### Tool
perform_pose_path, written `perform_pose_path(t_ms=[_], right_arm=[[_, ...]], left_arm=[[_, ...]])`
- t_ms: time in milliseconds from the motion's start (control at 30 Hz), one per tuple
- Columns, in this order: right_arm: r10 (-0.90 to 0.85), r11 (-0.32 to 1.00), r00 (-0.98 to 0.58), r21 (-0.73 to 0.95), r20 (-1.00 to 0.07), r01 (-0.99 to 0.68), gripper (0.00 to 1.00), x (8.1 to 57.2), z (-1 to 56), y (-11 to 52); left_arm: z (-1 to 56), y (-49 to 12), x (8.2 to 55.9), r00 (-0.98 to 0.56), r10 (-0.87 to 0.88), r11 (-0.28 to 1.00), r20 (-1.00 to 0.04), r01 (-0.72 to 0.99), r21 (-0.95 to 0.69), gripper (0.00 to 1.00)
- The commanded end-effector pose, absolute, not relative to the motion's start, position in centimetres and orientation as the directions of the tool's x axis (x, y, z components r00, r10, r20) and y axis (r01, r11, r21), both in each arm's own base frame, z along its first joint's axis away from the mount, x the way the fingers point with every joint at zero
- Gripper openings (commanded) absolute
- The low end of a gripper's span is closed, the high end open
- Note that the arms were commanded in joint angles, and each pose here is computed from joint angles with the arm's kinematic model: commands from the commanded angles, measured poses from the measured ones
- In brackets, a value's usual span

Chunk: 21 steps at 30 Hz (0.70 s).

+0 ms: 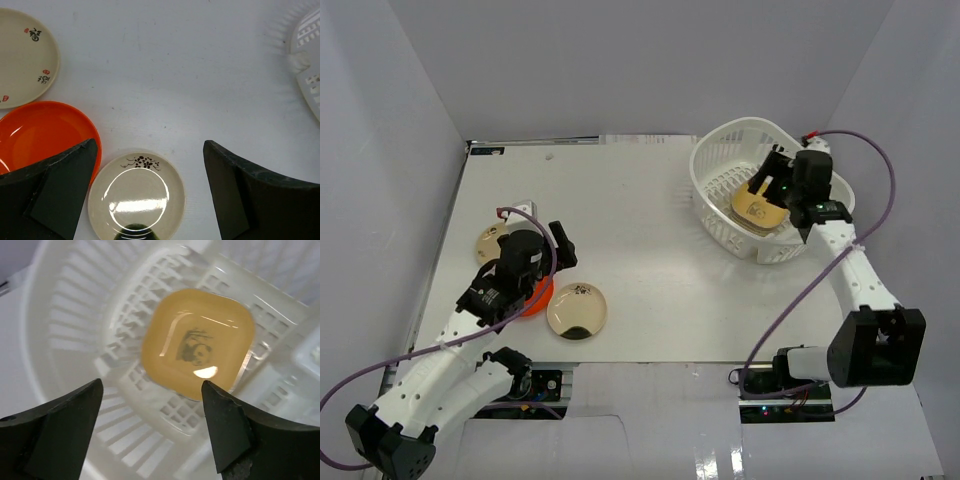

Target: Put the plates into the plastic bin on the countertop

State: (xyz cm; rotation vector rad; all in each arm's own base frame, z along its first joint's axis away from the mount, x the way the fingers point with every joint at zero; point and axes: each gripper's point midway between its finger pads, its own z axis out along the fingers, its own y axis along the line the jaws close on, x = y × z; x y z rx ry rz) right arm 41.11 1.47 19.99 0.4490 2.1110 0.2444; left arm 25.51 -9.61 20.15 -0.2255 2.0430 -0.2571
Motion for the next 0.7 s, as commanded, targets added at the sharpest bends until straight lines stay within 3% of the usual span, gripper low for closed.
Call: perform_pose_path(t_ms=[0, 133, 267, 300, 500, 667], right_arm=[[0.280, 0.914, -0.462, 0.381, -0.841, -0.139, 0.83, 38.0, 24.6, 13.0], [0.159, 0.805, -0.543, 0.427, -0.825, -0.413, 0.78, 31.6, 22.1, 25.0], [0.063, 0.685, -0.634, 0.496, -0.771, -0.535, 0.78, 26.8, 18.5, 33.3], [0.030, 0.648, -0.654, 0.513, -0.756, -0.564, 0.78, 25.0, 17.8, 35.2], [0.020, 0.512, -0.796, 0.690, -0.606, -0.512, 0.75, 20.1, 12.7, 40.5], [-0.049, 0.534, -0.864, 0.718, -0.501, -0.447, 0.65, 17.9, 7.1, 42.2]], left_arm=[[21.6, -8.2, 26.3, -0.398, -0.320, 0.947, -0.860, -0.136, -0.289, 0.98], [21.5, -7.4, 27.6, -0.370, -0.354, 0.933, -0.859, -0.209, -0.294, 0.98], [20.1, -6.3, 29.3, -0.377, -0.412, 0.903, -0.829, -0.290, -0.317, 0.96], [19.9, -5.0, 29.9, -0.356, -0.450, 0.880, -0.819, -0.335, -0.337, 0.92], [18.3, 0.1, 31.2, -0.288, -0.610, 0.760, -0.738, -0.475, -0.443, 0.88], [16.7, 5.6, 30.5, -0.206, -0.694, 0.643, -0.690, -0.607, -0.466, 0.89]])
